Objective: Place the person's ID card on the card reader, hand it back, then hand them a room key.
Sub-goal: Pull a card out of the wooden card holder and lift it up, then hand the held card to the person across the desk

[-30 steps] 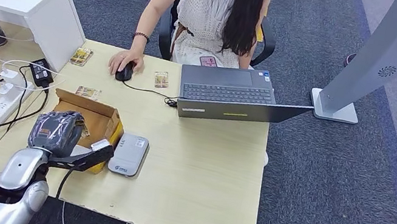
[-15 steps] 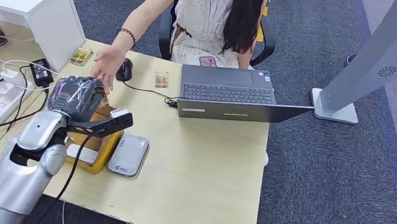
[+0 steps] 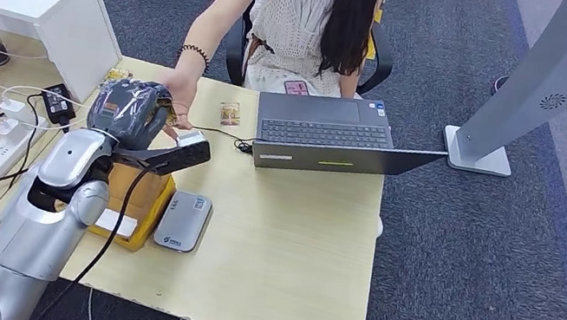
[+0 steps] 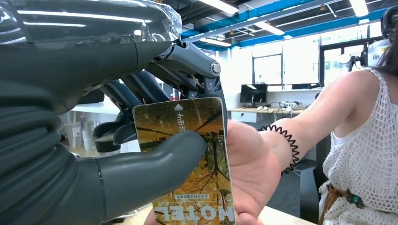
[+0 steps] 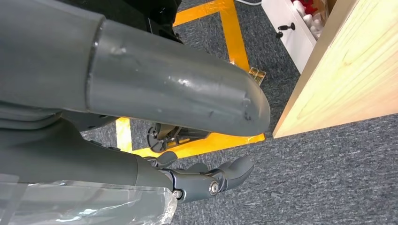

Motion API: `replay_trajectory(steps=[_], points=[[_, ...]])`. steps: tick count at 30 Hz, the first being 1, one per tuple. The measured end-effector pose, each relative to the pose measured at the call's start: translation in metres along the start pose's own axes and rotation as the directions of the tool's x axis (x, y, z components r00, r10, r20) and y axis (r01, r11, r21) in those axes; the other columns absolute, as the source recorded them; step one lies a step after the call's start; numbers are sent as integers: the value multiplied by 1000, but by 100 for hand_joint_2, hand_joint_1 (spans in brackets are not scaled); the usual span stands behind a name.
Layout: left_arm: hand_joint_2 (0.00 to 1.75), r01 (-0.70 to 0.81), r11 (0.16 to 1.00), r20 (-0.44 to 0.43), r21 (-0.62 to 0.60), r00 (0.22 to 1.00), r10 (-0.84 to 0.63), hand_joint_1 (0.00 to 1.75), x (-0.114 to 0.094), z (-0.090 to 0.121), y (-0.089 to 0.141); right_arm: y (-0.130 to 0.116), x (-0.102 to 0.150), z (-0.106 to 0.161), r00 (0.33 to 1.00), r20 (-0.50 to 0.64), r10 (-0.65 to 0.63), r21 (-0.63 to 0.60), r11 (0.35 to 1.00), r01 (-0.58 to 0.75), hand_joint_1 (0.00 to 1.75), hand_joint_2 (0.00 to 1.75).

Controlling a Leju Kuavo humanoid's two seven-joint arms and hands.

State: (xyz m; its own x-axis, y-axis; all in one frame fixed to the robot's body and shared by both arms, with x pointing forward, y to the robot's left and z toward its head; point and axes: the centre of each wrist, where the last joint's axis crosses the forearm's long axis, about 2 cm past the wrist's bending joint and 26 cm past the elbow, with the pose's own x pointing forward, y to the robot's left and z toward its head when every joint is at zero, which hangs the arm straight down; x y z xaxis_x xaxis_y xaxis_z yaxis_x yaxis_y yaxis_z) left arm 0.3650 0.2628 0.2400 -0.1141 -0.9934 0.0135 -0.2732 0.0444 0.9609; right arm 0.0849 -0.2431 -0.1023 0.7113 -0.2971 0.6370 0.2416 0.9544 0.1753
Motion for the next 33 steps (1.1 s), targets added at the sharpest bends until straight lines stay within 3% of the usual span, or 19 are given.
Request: replay_trajectory(steps=[17, 19, 20, 22, 24, 33], points=[[175, -1, 1000, 0, 5, 1000, 1, 175, 1, -3, 2, 0, -1, 0, 1000, -2, -1, 2, 1000, 1, 0, 0], [175, -9, 1000, 10, 8, 1000, 9, 175, 5, -15, 15, 1, 0, 0, 1000, -1, -2, 5, 1000, 2, 0, 0], [175, -6, 1000, -2, 9, 1000, 6, 171, 8, -34, 29, 2, 2, -1, 1000, -3, 1, 11, 1000, -1, 0, 0], [175, 7, 1000, -39, 7, 999, -6, 84, 9, -72, 54, 4, 7, -4, 1000, -6, 8, 24, 1000, -8, 0, 0], [175, 18, 1000, -67, 0, 998, -18, 1, 5, -88, 56, 5, 9, -6, 1000, -10, 11, 29, 1000, -11, 0, 0], [175, 27, 999, -81, -39, 996, -31, 0, -2, -91, 40, 5, 10, -6, 1000, -13, 11, 30, 999, -10, 0, 0]])
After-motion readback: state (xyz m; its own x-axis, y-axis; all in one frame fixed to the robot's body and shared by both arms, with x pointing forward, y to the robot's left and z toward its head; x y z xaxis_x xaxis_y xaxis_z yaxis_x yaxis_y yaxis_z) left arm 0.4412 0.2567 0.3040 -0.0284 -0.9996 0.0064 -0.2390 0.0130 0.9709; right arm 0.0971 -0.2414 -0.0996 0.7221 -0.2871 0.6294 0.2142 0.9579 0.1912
